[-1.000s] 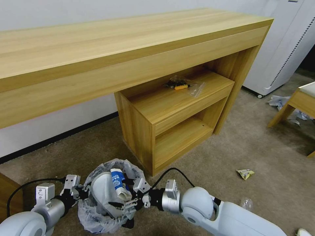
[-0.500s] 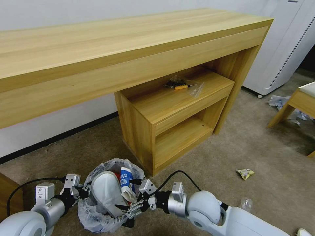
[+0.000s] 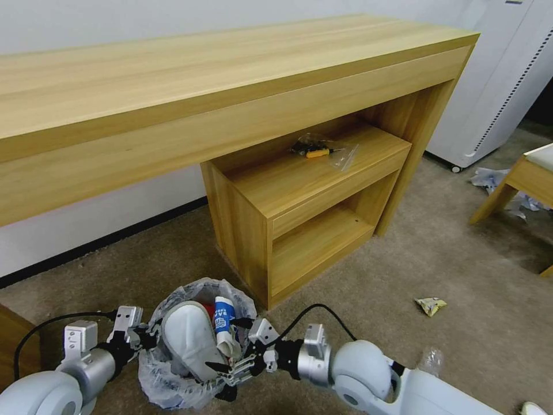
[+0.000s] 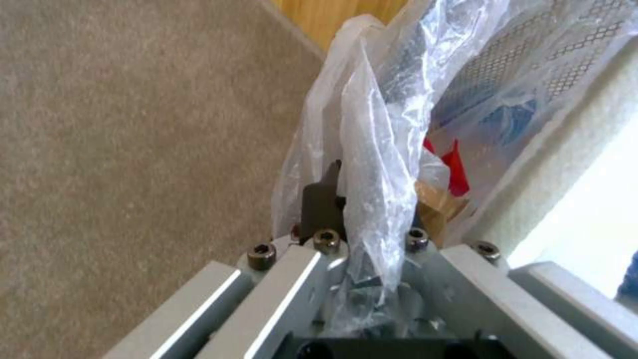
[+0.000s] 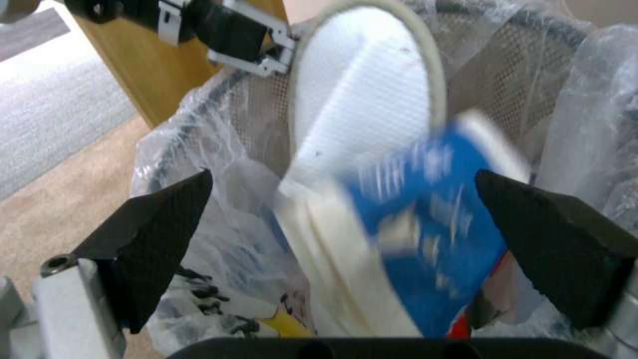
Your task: Pick up the trash bin and place the garbage on the floor into it.
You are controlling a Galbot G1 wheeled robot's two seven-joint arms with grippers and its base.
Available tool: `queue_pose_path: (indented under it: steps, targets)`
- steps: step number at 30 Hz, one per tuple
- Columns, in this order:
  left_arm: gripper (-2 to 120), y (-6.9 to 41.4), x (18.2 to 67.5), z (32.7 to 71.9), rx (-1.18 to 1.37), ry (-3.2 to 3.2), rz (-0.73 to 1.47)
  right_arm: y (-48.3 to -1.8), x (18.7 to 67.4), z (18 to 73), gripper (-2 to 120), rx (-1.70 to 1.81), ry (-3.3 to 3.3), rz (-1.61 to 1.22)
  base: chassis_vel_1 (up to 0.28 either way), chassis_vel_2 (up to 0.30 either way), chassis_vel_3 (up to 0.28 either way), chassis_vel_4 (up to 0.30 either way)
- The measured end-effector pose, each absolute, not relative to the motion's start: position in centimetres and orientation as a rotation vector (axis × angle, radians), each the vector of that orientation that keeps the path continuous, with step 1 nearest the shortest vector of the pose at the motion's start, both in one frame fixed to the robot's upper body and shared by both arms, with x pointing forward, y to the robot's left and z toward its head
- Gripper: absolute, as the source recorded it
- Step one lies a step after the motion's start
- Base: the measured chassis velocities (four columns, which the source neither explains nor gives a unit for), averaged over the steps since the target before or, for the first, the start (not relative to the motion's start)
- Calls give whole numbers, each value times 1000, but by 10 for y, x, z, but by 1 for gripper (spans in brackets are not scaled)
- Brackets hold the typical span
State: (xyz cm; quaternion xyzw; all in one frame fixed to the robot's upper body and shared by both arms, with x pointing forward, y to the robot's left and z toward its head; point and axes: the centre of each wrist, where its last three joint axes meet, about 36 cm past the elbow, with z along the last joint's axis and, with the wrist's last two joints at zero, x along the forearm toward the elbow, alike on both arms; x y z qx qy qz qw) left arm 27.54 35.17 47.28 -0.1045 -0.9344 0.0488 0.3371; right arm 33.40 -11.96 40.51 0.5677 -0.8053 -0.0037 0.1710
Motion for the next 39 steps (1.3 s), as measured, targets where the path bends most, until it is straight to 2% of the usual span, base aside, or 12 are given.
queue_pose_path:
  steps: [20, 33, 39]
  targets:
    - [0, 351, 272, 469, -260, -2423, 129, -134, 340, 448, 100, 1590, -2482, -16, 0, 0, 0, 0]
    - [0, 352, 273, 470, -261, -2430, 136, -170, 327, 448, 100, 1275, -2705, 3, 0, 0, 0, 0]
    - [0, 354, 274, 471, -260, -2436, 143, -192, 292, 420, 100, 1052, -2759, 29, 0, 0, 0, 0]
